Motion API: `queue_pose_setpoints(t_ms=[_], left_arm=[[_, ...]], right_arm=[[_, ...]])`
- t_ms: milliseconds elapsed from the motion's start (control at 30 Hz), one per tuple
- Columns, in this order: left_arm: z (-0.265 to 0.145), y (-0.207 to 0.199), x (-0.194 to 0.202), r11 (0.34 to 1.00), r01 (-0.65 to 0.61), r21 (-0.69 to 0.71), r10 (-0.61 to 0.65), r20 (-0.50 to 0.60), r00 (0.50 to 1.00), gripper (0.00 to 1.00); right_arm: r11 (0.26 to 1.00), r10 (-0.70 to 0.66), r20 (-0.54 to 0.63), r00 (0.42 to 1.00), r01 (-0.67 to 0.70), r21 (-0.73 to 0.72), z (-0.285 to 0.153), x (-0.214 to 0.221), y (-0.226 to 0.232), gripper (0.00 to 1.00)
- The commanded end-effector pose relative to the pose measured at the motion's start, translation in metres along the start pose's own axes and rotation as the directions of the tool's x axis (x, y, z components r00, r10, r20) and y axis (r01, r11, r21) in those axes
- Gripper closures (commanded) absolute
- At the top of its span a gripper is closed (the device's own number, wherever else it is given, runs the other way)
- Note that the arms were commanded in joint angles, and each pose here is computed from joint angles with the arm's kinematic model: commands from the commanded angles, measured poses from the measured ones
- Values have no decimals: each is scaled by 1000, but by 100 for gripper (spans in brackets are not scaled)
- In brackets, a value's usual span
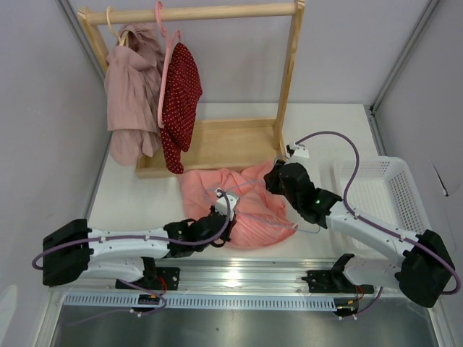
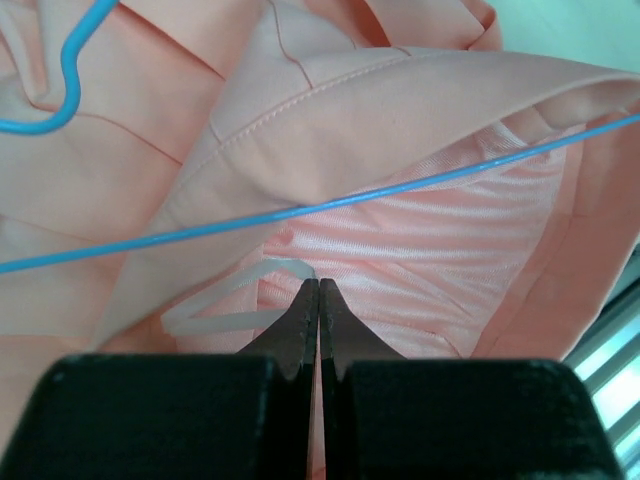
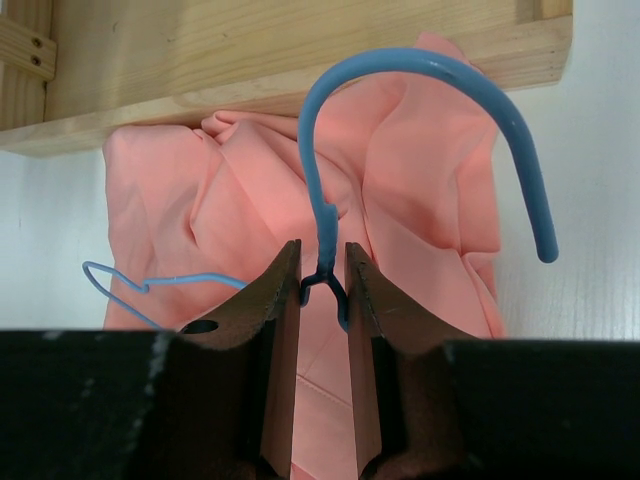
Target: Place the skirt on the hanger
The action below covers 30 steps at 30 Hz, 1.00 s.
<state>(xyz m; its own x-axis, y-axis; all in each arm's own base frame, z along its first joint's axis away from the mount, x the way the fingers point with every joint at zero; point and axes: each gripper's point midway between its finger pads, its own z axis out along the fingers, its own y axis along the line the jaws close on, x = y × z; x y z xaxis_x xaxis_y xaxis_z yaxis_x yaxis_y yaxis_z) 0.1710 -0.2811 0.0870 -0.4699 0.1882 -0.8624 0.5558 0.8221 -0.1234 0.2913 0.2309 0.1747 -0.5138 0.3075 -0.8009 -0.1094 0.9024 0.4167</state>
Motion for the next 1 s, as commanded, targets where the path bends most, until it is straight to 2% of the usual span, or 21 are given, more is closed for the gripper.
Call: queue_pose_setpoints(t_ms=[0,100,333,467,967], left_arm=[[-8,-1,-8,997,63,37,-64,24,998,100],[-13,13,-1,994,105,10,-105,26,994,100],[-22,64,-4,944,311,-110,-301,99,948,100],[-24,81,-2,924,344,-164,-331,105,938,100],[-18,105,-18,848,488,-208,-460,171,871,100]], right_arm=[[998,46,77,996,-43,-37,-5,-31,18,100],[999,46,83,995,-44,-28,-7,-33,16,100],[998,52,101,994,-50,-30,-16,-39,14,100],[998,53,109,993,-50,-32,-20,-42,14,100],[999,30,81,996,-28,-29,-33,-28,3,100]])
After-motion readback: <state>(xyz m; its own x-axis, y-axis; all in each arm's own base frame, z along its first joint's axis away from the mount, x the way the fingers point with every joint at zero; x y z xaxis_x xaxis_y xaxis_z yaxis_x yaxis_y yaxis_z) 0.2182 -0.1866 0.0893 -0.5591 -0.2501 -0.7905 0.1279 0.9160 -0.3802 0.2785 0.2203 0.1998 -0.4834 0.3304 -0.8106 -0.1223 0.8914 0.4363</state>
